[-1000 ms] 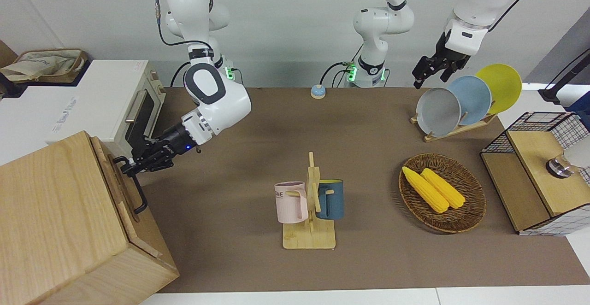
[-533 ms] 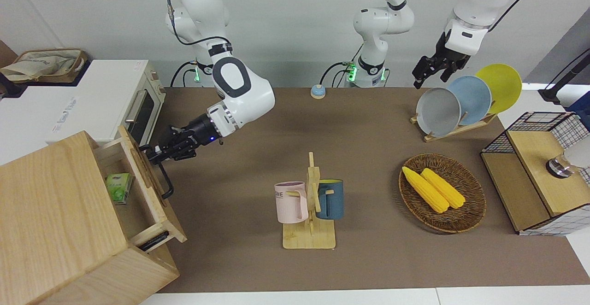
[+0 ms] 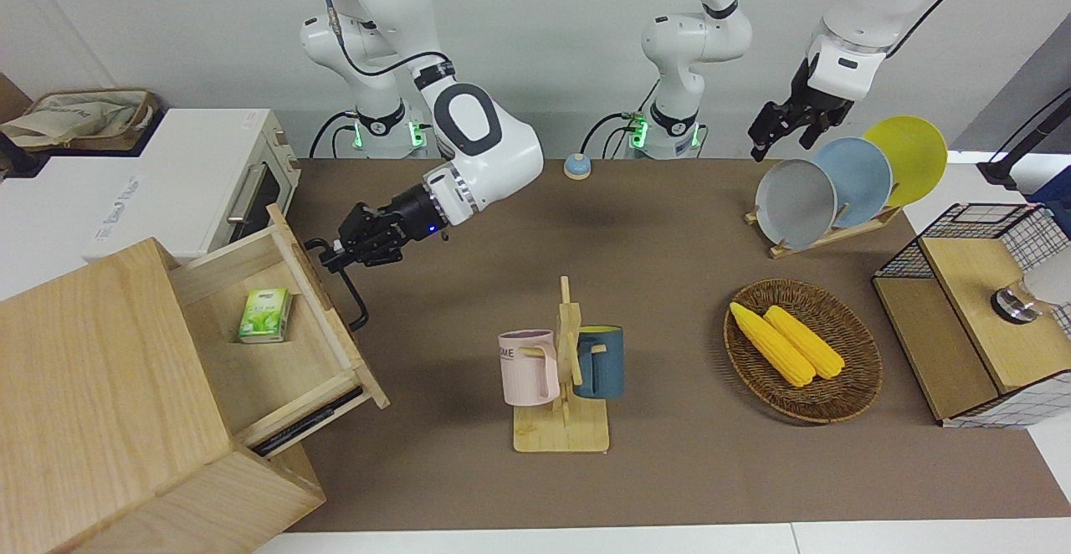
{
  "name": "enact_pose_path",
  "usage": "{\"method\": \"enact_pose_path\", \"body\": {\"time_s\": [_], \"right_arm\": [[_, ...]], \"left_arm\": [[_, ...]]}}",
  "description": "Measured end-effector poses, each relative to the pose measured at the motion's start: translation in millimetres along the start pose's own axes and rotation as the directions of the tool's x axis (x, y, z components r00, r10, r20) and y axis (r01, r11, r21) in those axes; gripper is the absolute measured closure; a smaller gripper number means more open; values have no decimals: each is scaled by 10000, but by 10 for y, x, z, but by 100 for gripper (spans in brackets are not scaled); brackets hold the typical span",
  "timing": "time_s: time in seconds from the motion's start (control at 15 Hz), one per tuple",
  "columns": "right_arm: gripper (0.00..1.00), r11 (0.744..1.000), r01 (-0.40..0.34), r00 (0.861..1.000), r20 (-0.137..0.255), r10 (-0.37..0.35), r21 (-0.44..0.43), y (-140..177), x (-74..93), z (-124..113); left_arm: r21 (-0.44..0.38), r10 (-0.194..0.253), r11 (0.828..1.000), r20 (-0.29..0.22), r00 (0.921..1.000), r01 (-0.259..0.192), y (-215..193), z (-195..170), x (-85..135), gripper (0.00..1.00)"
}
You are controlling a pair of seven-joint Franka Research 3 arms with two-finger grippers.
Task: Slide drawer open with right arm
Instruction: 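Pull the drawer handle toward the robot with the right gripper, then release the handle and back the right gripper away from the drawer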
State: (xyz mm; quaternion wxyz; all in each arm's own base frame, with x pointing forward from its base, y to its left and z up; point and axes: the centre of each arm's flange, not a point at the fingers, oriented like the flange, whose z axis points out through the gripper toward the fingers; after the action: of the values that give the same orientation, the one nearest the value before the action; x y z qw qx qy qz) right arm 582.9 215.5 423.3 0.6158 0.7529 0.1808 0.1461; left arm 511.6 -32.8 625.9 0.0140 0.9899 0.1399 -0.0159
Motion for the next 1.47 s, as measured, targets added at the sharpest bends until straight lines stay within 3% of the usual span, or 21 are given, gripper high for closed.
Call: {"method": "enact_pose_path", "body": {"time_s": [0.8,1.0,1.47], "right_arm": [[83,9979,83,9999,118,-91,642,-51,-106,-926],[83,9973,108,9999,112,-117,731,-56,-128,-1052],[83,9959,99,9994,334,-130,900,-44,-120,-1093]], "left_arm": [[0,0,10000,0,10000,0,0,0,0,0],[0,0,10000,0,10000,0,0,0,0,0],[0,0,10000,0,10000,0,0,0,0,0]]}}
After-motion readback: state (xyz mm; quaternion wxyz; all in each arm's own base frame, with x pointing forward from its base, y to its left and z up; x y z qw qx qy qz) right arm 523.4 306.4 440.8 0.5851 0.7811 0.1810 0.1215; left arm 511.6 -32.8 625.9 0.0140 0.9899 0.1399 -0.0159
